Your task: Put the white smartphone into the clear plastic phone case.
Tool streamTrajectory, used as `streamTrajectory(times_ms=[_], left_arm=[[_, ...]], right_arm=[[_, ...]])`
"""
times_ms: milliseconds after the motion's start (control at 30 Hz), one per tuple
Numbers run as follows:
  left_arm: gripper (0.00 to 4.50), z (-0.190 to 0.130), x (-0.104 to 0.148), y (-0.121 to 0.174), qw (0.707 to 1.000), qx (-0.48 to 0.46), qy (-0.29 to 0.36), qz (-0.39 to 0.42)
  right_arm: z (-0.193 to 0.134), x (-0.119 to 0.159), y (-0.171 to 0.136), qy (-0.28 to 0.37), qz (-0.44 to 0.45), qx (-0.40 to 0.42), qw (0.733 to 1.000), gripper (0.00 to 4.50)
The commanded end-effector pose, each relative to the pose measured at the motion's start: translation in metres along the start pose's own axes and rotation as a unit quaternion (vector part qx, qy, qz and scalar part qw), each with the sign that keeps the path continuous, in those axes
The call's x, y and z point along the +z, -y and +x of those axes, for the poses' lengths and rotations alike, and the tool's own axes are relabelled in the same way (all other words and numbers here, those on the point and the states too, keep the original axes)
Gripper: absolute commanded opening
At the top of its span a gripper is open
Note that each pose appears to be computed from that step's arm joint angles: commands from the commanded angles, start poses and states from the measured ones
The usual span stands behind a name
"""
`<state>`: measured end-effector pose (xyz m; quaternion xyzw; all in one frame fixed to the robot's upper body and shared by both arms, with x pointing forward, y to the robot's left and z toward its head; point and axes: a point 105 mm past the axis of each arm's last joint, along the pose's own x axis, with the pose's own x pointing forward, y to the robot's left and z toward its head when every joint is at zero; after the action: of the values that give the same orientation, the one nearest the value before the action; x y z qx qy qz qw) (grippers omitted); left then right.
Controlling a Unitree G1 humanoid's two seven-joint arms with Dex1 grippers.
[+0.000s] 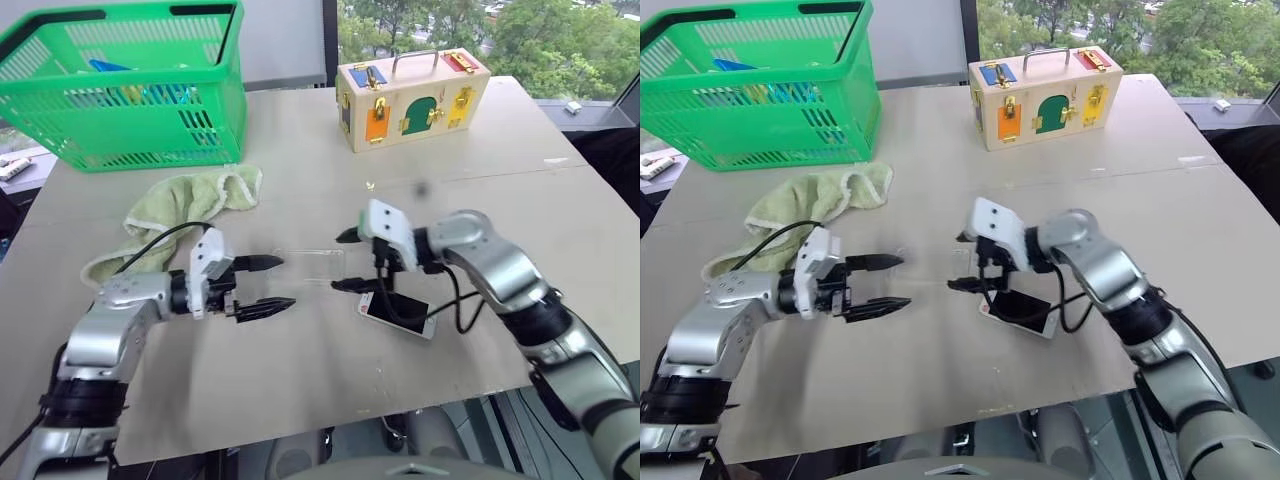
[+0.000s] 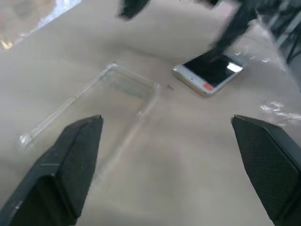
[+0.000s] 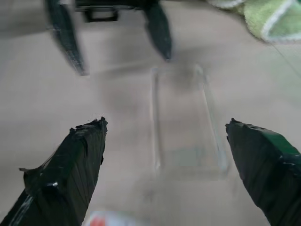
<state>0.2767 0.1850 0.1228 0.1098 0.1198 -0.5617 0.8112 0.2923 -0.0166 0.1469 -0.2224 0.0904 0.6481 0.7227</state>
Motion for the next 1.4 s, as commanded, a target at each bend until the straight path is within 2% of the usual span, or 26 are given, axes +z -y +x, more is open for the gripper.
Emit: streamTrajectory(times_ms=[33,233,267,433,533,567,800,900,1100,1233,1400], left_arm=[[4.50,0.016,0.004,-0.005,0.999,-0.026,-0.017,0.032],[4.50,0.033,-0.009,-0.019,0.993,-0.047,-0.078,0.076],[3.98,0.035,-0.015,-0.021,0.990,-0.051,-0.096,0.086],[1.94,0.040,-0.035,-0.029,0.982,-0.061,-0.151,0.097],[0.35,0.035,-0.038,-0.025,0.983,-0.076,-0.143,0.084],[0.11,0.032,-0.037,-0.023,0.984,-0.081,-0.138,0.082],[0.11,0.007,-0.028,-0.009,0.989,-0.082,-0.104,0.059],[0.11,0.002,-0.025,-0.001,0.990,-0.084,-0.093,0.062],[0.11,0.002,-0.026,0.003,0.991,-0.071,-0.088,0.066],[0.11,0.005,-0.028,0.009,0.991,-0.074,-0.087,0.068],[0.11,0.008,-0.027,0.010,0.992,-0.073,-0.083,0.067]], right_arm=[[-0.028,0.000,-0.020,-0.002,-0.019,-0.011,1.000,4.46],[-0.049,-0.019,-0.038,-0.026,0.010,-0.052,0.998,4.46],[-0.052,-0.019,-0.039,-0.027,0.013,-0.061,0.998,4.50],[-0.060,-0.019,-0.042,-0.026,0.018,-0.097,0.995,4.50],[-0.059,-0.020,-0.042,-0.033,0.003,-0.123,0.992,4.50],[-0.058,-0.022,-0.042,-0.035,0.002,-0.126,0.991,4.50],[-0.051,-0.046,-0.048,-0.042,0.065,-0.114,0.991,4.50],[-0.044,-0.064,-0.051,-0.060,0.084,-0.107,0.989,4.50],[-0.031,-0.091,-0.052,-0.088,0.094,-0.109,0.986,4.50],[-0.038,-0.113,-0.040,-0.124,0.086,-0.144,0.978,4.50],[-0.047,-0.124,-0.033,-0.139,0.095,-0.157,0.973,4.50]])
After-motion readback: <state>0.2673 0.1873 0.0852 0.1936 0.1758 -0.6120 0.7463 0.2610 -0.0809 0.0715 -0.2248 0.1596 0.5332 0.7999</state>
